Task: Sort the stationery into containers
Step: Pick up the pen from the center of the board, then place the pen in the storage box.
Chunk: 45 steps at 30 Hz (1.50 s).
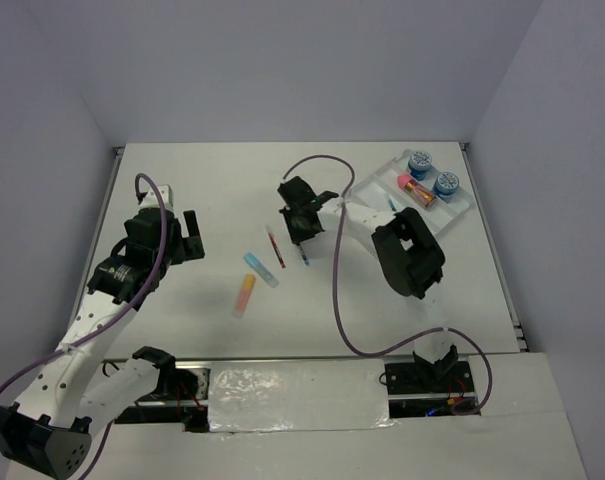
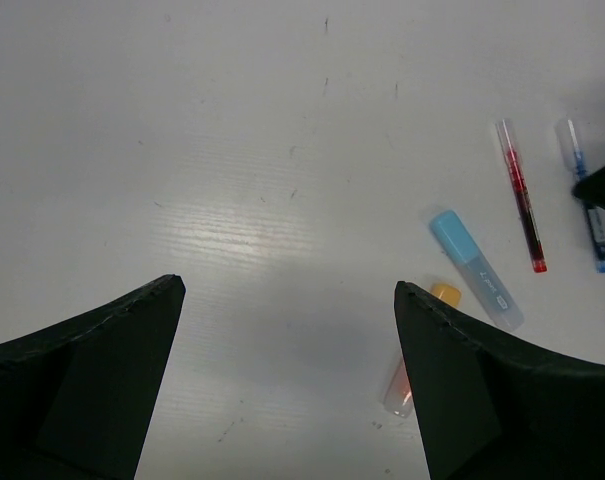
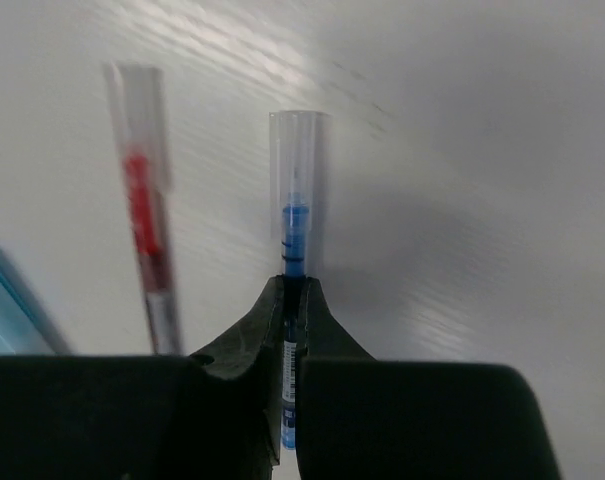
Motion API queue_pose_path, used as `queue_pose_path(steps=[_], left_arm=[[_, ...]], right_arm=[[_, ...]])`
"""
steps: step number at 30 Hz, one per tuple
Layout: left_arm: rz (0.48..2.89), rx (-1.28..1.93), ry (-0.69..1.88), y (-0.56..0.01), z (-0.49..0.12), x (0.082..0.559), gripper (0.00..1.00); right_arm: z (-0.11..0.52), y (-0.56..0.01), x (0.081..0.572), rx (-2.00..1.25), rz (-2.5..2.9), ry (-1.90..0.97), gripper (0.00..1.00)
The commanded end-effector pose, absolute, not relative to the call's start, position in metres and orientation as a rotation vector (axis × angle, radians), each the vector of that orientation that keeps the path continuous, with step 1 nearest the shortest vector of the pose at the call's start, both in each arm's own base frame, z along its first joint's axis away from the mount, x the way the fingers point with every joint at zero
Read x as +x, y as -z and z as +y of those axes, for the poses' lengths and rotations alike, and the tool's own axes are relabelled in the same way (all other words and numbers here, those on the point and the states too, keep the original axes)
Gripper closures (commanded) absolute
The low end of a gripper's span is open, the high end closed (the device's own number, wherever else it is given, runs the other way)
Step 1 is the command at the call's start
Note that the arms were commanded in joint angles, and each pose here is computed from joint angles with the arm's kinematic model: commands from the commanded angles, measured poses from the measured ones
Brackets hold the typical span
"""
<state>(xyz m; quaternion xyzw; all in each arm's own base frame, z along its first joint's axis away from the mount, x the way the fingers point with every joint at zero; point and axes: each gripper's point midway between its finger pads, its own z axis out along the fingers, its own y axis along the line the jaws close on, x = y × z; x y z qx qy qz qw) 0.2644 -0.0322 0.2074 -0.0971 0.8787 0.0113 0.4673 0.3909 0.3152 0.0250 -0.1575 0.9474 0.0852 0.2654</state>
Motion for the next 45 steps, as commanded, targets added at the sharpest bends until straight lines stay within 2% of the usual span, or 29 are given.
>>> queue_pose_path(steps=[1,6,10,17,22,23,28,29,31,32,35,37,38,39,41,45], left_arm=[[2.123,-0.238,-0.005,-0.214,-0.033,0.265,0.01],[2.117,-0.222,0.027,-0.216,-0.037,0.265,0.01],[2.118,-0.213,0.043,-0.215,-0.04,0.266,0.01],[2.141,-0.198,0.05,-0.21,-0.044,0.268,0.01],[2.142,-0.195,0.051,-0.211,-0.045,0.268,0.01],[2.144,-0.197,0.046,-0.21,-0.044,0.268,0.01],[2.139,-0.197,0.048,-0.211,-0.044,0.268,0.01],[2.144,-0.197,0.046,-0.21,-0.044,0.268,0.01],[2.147,-0.194,0.046,-0.209,-0.044,0.268,0.01],[2.147,-0.195,0.044,-0.209,-0.044,0.268,0.01],[2.141,-0.198,0.041,-0.21,-0.043,0.268,0.01],[2.144,-0.198,0.038,-0.209,-0.043,0.268,0.01],[2.143,-0.2,0.035,-0.21,-0.042,0.268,0.01],[2.141,-0.209,0.025,-0.21,-0.041,0.268,0.01],[2.135,-0.233,-0.001,-0.211,-0.035,0.268,0.01],[2.114,-0.3,-0.037,-0.215,-0.022,0.268,0.01]], right_arm=[[0.293,-0.104,0.401,-0.598,2.346,-0.303,1.0],[0.194,-0.123,0.417,-0.692,2.336,-0.063,1.0],[0.101,-0.133,0.44,-0.547,2.363,0.117,1.0],[0.028,-0.128,0.472,-0.388,2.401,0.285,1.0],[0.017,-0.13,0.489,-0.382,2.393,0.304,1.0],[0.014,-0.128,0.49,-0.383,2.397,0.308,0.97],[0.016,-0.113,0.485,-0.392,2.426,0.282,0.77],[0.017,-0.11,0.484,-0.399,2.431,0.27,0.69],[0.018,-0.109,0.482,-0.406,2.441,0.263,0.62],[0.019,-0.111,0.482,-0.405,2.44,0.258,0.56],[0.027,-0.125,0.481,-0.382,2.416,0.211,0.54],[0.041,-0.136,0.479,-0.383,2.394,0.173,0.47],[0.047,-0.147,0.479,-0.376,2.377,0.169,0.46],[0.063,-0.151,0.476,-0.373,2.372,0.093,0.46],[0.122,-0.163,0.46,-0.455,2.313,-0.058,0.35],[0.227,-0.165,0.433,-0.529,2.234,-0.254,0.29]])
